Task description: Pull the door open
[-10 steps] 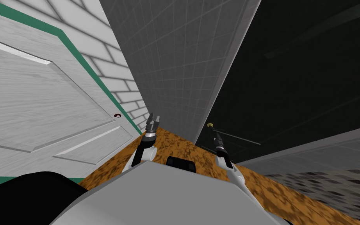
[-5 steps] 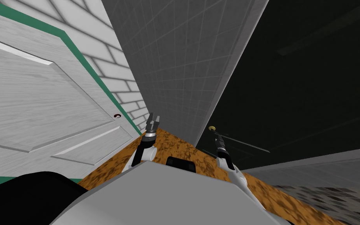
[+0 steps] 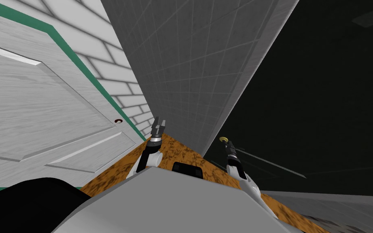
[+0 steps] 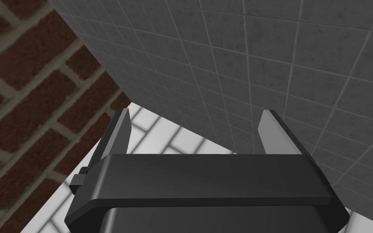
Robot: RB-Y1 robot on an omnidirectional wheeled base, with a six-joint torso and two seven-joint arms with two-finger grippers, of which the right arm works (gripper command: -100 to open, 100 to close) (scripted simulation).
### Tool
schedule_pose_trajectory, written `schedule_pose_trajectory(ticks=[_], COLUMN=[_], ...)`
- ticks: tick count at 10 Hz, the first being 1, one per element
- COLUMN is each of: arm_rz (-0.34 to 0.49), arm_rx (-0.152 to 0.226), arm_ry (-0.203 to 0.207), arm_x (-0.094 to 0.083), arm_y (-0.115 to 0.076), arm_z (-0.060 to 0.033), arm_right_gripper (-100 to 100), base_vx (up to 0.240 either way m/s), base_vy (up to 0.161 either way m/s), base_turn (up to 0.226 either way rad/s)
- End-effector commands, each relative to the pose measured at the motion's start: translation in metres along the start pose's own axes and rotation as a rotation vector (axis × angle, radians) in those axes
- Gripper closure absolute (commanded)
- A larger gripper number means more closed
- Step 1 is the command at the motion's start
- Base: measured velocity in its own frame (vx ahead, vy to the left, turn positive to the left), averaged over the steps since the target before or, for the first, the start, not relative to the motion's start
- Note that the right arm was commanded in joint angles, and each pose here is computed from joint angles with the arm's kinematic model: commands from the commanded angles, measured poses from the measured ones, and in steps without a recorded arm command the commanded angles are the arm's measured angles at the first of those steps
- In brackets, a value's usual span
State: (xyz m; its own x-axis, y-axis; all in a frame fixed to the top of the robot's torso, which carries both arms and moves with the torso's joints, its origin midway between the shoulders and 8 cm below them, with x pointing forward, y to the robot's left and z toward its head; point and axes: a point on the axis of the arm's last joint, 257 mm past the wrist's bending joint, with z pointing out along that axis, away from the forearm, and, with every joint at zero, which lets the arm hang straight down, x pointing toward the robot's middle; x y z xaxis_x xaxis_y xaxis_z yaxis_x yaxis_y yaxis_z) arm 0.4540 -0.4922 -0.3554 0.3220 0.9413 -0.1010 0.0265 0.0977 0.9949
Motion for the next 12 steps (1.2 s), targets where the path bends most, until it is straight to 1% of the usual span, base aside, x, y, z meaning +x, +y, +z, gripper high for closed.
schedule_pose_trajectory(ticks=[1,2,7,8,9,12], arm_rz=[0.0,0.0,0.0,0.001,0.001,0.0], arm_rx=[0.0,0.0,0.0,0.002,0.001,-0.003], arm_ry=[0.0,0.0,0.0,0.018,0.022,0.055], arm_x=[0.0,0.0,0.0,0.0024,0.0029,0.0071], arm_y=[0.0,0.0,0.0,-0.001,-0.0008,0.0008], arm_z=[0.0,0.0,0.0,-0.0017,-0.0019,-0.0034], arm_right_gripper=[-100,100,100,100,100,100], base_vx=[0.091,-0.012,-0.017,-0.125,-0.207,-0.192], base_vy=[-0.032,0.005,0.004,-0.047,-0.064,-0.033], base_turn=[0.012,-0.006,-0.001,0.127,0.113,0.099])
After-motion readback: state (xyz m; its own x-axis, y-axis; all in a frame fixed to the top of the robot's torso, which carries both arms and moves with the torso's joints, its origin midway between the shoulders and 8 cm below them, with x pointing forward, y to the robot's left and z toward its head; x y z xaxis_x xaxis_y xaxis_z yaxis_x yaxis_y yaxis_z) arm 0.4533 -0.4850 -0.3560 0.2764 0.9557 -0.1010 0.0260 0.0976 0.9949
